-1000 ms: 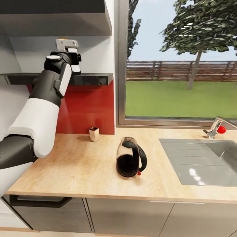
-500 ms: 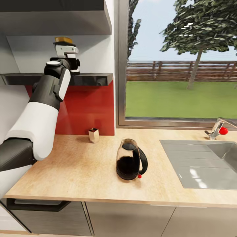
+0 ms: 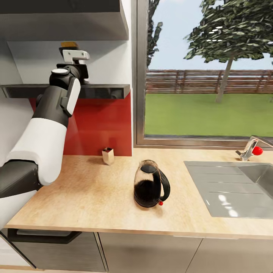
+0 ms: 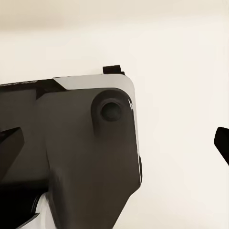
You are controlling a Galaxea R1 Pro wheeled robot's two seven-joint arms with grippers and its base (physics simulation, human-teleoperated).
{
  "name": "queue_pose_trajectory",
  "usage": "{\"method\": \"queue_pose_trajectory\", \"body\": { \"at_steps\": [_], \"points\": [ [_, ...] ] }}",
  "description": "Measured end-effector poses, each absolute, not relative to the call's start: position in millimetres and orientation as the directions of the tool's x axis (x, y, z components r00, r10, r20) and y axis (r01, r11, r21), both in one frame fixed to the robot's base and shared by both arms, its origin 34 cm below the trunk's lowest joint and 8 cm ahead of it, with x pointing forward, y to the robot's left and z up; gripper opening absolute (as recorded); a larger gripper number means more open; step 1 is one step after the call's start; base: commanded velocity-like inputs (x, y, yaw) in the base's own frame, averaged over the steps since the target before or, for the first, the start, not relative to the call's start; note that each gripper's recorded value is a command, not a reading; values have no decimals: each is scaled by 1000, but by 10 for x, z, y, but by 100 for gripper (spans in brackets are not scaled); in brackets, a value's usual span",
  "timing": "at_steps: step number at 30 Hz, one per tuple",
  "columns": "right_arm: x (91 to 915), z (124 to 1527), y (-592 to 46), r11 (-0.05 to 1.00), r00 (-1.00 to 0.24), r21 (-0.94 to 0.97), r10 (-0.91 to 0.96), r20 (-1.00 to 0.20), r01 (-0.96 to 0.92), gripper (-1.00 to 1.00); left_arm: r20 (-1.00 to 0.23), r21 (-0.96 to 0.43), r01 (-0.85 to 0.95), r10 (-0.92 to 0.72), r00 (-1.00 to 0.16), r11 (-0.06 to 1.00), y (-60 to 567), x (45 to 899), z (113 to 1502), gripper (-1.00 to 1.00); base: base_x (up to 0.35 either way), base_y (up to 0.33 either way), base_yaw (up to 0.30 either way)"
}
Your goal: Set up a coffee station on the kitchen countertop: keep the coffee maker on the countertop, move the bottle of coffee from the kitchen shelf to the counter next to the coffee maker, place a paper coffee filter on top of the coffee maker, put the saucer next to the coffee maker with the coffee cup on the saucer, and place the electric kettle next to the coffee maker.
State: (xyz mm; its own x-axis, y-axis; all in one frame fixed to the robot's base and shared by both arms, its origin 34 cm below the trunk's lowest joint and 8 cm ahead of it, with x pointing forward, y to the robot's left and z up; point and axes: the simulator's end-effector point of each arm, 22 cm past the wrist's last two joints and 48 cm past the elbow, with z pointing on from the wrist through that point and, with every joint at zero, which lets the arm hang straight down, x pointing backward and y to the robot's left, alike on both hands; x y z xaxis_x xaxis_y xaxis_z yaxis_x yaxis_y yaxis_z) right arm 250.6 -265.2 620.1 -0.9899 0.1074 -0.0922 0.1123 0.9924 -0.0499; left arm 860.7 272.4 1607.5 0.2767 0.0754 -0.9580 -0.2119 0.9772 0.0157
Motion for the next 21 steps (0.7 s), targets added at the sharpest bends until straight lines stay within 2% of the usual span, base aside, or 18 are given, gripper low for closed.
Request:
{"method": "queue_pose_trajectory", "body": {
  "at_steps": [21],
  "points": [
    [2496, 6200, -2652, 992, -990, -50, 107, -91, 112, 100, -956, 11, -215, 73, 285, 976, 2746, 8579, 16114, -100, 0, 0, 0]
  ]
}}
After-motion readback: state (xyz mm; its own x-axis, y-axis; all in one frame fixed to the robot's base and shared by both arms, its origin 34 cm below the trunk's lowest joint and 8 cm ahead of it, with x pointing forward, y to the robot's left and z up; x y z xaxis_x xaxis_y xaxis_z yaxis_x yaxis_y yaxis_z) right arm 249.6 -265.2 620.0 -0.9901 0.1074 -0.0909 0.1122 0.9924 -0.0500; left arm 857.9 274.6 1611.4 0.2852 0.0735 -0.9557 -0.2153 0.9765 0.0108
